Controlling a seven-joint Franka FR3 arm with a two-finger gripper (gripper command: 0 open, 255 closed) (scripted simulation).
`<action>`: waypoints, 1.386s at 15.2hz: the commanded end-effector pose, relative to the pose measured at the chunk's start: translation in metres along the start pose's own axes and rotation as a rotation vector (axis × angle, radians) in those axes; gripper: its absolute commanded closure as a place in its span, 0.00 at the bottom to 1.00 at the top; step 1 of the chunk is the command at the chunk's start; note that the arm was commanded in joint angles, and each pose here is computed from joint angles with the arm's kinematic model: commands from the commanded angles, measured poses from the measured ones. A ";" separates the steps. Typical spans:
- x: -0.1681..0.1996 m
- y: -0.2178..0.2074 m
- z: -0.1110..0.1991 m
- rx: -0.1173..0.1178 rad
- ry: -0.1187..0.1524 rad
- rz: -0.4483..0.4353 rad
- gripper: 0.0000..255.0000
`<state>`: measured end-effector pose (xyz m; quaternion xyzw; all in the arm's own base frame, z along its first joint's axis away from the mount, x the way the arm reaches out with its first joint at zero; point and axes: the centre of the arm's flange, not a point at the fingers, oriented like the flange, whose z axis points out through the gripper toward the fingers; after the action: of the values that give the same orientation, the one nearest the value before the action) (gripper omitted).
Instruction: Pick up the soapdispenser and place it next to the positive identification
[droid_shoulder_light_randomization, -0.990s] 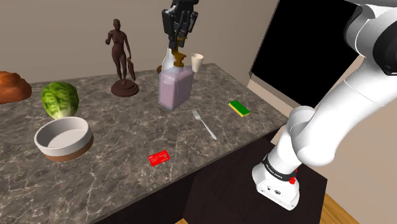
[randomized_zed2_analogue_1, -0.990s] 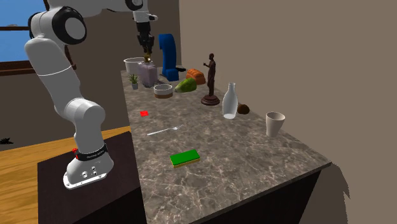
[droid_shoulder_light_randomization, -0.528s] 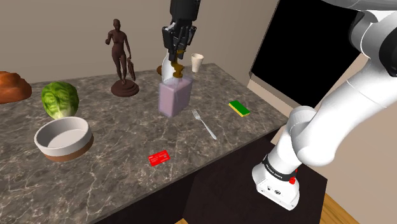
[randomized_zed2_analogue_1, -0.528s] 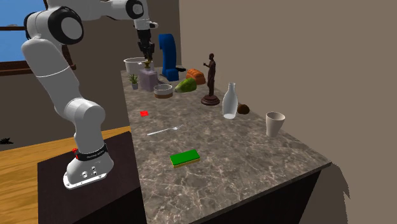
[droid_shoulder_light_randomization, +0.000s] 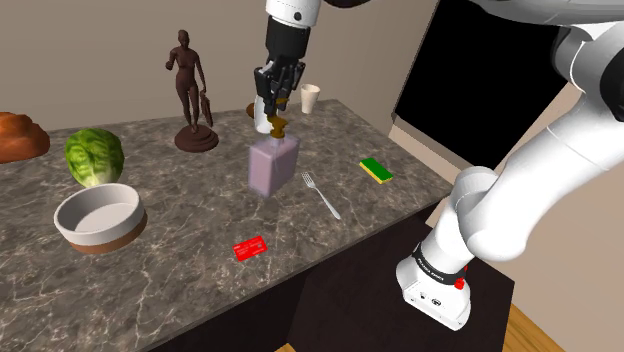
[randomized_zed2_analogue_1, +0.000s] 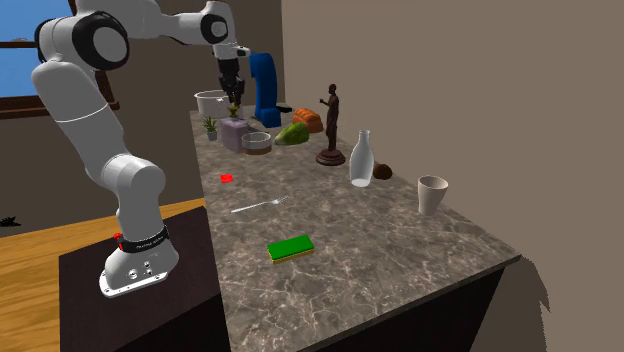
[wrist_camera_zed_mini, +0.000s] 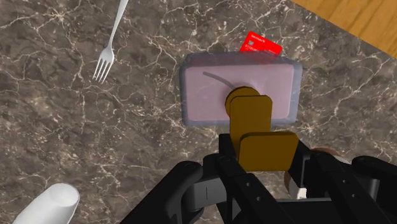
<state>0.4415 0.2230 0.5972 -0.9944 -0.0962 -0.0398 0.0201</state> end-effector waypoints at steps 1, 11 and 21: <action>-0.001 0.000 0.010 0.000 0.001 0.000 1.00; -0.006 0.002 0.063 0.000 0.001 0.000 1.00; -0.010 0.004 0.115 0.000 0.001 0.000 1.00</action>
<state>0.4421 0.2217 0.4860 -0.9944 -0.0963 -0.0398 0.0200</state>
